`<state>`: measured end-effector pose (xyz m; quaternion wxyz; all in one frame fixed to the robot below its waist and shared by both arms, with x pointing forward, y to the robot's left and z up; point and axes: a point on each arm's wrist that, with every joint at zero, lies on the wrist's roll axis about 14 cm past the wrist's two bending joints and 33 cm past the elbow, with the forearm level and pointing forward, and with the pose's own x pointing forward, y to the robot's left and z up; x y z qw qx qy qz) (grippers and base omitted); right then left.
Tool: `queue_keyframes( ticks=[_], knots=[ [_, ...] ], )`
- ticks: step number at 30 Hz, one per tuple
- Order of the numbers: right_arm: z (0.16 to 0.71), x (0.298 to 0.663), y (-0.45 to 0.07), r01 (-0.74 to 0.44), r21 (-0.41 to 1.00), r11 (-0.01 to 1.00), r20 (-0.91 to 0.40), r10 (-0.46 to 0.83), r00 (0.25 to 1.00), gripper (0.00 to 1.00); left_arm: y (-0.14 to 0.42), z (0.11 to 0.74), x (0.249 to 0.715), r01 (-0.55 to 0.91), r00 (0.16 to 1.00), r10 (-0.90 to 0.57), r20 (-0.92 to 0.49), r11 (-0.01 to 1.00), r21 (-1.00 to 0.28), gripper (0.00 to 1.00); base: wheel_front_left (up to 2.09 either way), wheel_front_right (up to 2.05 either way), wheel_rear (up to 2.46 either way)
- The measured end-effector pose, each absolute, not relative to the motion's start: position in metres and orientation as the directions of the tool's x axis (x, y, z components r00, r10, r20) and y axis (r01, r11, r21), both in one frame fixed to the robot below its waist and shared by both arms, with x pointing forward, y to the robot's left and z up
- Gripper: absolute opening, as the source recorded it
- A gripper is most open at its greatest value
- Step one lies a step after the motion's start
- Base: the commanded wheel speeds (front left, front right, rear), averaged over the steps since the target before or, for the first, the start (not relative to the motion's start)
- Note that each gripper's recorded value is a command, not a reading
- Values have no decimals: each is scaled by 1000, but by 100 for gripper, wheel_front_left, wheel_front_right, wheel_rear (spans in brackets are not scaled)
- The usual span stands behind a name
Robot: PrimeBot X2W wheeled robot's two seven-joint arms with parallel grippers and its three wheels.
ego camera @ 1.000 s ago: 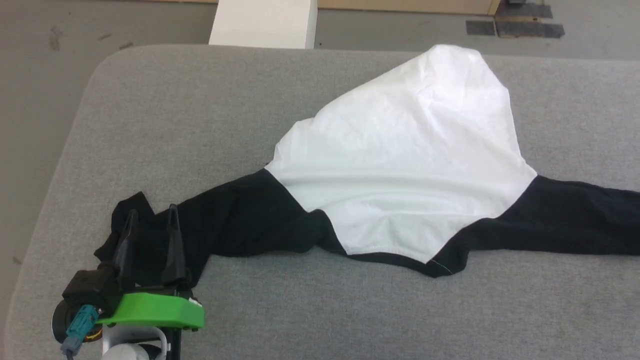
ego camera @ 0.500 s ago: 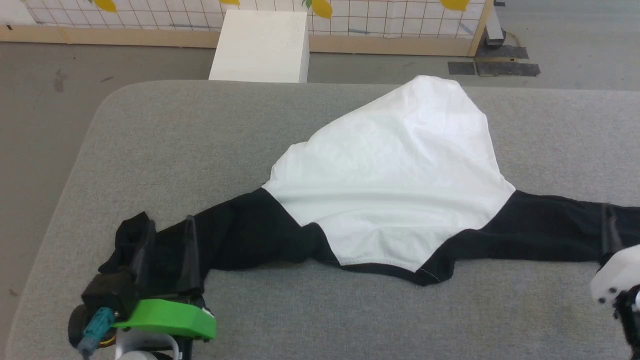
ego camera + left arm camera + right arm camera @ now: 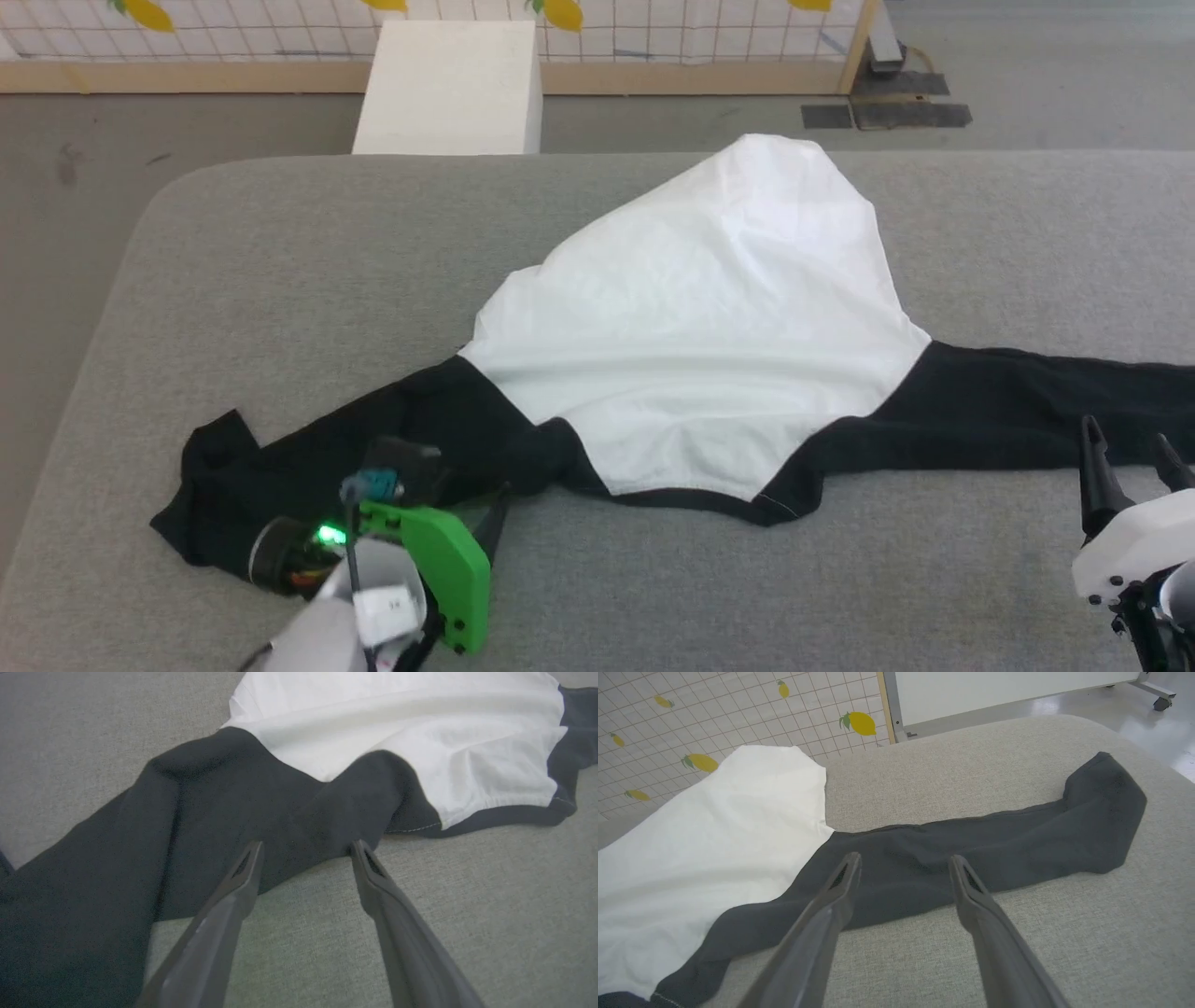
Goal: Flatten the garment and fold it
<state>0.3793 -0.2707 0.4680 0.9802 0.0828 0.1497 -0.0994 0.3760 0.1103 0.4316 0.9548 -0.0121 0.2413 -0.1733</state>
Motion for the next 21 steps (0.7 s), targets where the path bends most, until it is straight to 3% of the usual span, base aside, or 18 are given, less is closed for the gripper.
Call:
queue_keyframes(
  ticks=[8,9,10,11,16,21],
  knots=[
    [459,372,-283,261,140,955,-326,-205,923,100,111,399,383,360,721,-328,-610,930,-75,100,0,0,0],
    [459,372,-285,267,139,954,-327,-210,921,100,110,397,385,359,719,-332,-610,930,-82,36,0,0,0],
    [458,371,-286,273,137,952,-329,-216,919,100,109,396,386,360,719,-335,-609,929,-86,7,0,0,0],
    [457,370,-288,278,135,951,-332,-220,917,100,108,396,388,358,724,-339,-601,929,-93,0,0,0,0],
    [451,372,-285,264,99,959,-348,-215,912,100,103,396,394,347,738,-354,-575,929,-127,0,0,0,0],
    [451,387,-232,77,-5,997,-391,-73,917,100,109,412,404,299,800,-335,-498,942,-153,0,0,0,0]
  ],
)
